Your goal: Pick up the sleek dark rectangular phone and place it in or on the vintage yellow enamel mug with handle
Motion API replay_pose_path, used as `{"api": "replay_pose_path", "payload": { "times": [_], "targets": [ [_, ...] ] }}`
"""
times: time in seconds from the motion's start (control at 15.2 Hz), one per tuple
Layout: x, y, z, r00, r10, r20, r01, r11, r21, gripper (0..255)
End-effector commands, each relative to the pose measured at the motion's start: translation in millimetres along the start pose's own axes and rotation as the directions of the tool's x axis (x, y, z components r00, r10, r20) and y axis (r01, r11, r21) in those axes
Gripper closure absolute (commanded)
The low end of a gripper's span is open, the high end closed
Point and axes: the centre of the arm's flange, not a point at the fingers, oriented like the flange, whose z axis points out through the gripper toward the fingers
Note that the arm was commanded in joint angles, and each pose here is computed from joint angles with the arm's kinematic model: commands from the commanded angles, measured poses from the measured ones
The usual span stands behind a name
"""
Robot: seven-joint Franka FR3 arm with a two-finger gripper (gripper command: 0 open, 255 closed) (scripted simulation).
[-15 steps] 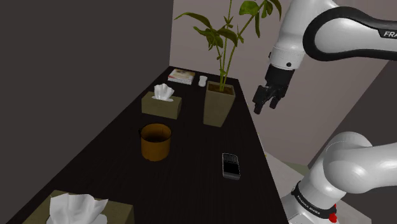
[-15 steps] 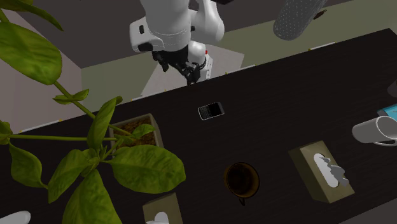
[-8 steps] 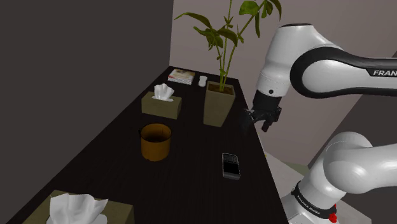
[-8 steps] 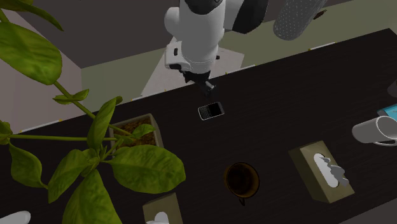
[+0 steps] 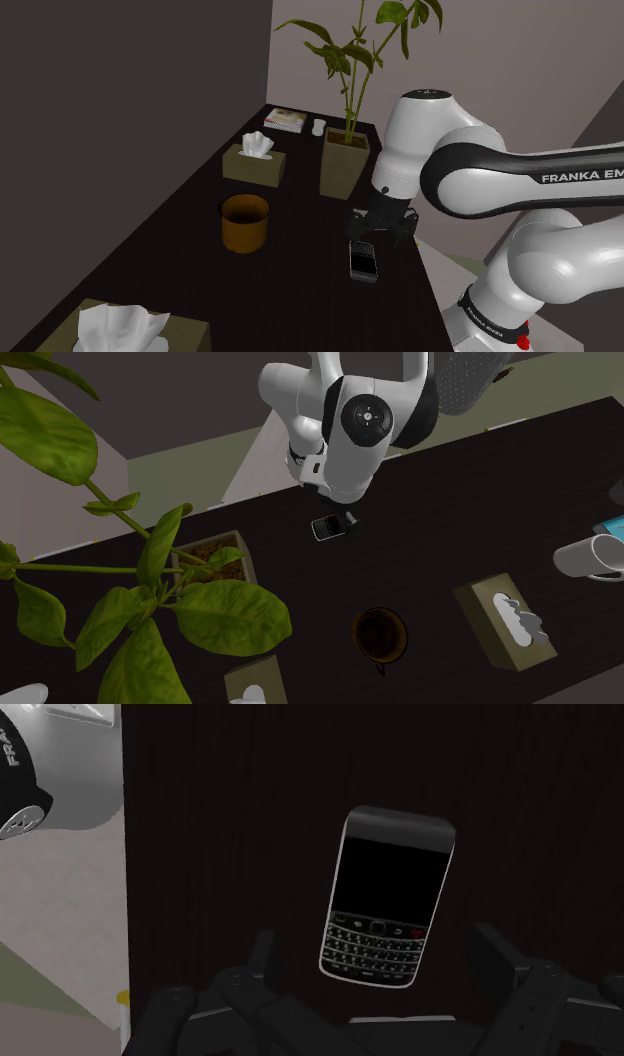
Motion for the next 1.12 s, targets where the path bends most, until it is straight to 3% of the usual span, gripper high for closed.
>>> {"api": "replay_pose_path", "payload": {
  "times": [0.0, 0.46, 0.99, 1.06],
  "targets": [
    [-6, -14, 13, 0.999, 0.051, 0.001, -0.051, 0.999, 0.002, 0],
    [-6, -14, 53, 0.999, 0.051, 0.001, -0.051, 0.999, 0.002, 0],
    [-6, -14, 53, 0.999, 0.051, 0.001, -0.051, 0.999, 0.001, 0],
    [-6, -14, 53, 0.999, 0.051, 0.001, -0.051, 0.999, 0.001, 255]
  ]
}}
